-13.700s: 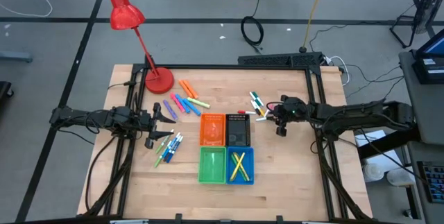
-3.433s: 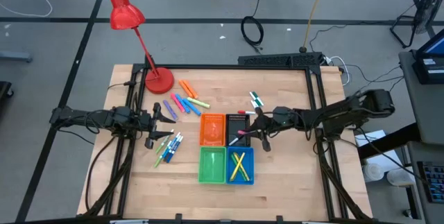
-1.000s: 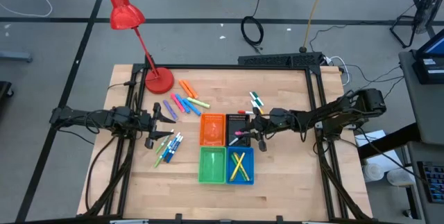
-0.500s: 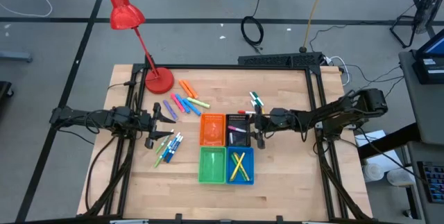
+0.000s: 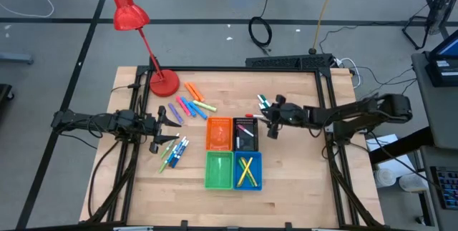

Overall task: Pick & Place Markers
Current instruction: Put the red highlighter pen into the black basket

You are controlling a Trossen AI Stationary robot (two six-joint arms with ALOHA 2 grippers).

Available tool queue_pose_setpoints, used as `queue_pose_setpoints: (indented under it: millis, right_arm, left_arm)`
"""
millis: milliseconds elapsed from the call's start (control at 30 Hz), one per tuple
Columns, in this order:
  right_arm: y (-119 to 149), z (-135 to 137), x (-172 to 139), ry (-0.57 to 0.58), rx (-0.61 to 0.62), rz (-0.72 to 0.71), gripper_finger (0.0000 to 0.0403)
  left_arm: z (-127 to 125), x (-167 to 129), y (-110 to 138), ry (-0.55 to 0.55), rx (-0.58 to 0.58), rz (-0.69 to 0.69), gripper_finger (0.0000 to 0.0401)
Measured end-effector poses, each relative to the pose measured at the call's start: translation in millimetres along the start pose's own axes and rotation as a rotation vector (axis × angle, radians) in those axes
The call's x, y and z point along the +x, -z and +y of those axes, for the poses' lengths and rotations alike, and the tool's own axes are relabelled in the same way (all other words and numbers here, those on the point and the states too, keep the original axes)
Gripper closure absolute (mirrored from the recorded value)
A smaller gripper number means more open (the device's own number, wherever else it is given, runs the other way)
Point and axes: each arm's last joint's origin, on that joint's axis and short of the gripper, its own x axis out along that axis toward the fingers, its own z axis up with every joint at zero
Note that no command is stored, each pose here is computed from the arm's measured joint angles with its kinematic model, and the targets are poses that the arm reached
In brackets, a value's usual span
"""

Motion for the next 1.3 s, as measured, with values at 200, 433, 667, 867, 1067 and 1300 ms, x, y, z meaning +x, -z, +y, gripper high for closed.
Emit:
queue_pose_setpoints:
  millis: [200,433,667,867,1067,1300]
  right_arm:
    - [18,-13,13,-0.038,0.041,0.063,0.0219]
    - [34,-12,31,-0.084,0.025,0.108,0.0222]
    - [45,-9,47,-0.074,-0.018,0.129,0.023]
    - [47,-12,47,-0.072,-0.014,0.15,0.0254]
    - [49,-11,47,-0.079,-0.017,0.17,0.0306]
    - [50,-11,46,-0.08,-0.031,0.177,0.0374]
  left_arm:
    - [0,0,0,0.0,0.0,0.0,0.0189]
    - [0,0,0,0.001,0.0,0.001,0.0189]
    - [0,0,0,0.001,0.0,0.001,0.0189]
    - [0,0,0,0.0,0.0,0.0,0.0189]
    - [0,0,0,0.0,0.0,0.0,0.0189]
    - [0,0,0,0.0,0.0,0.0,0.0189]
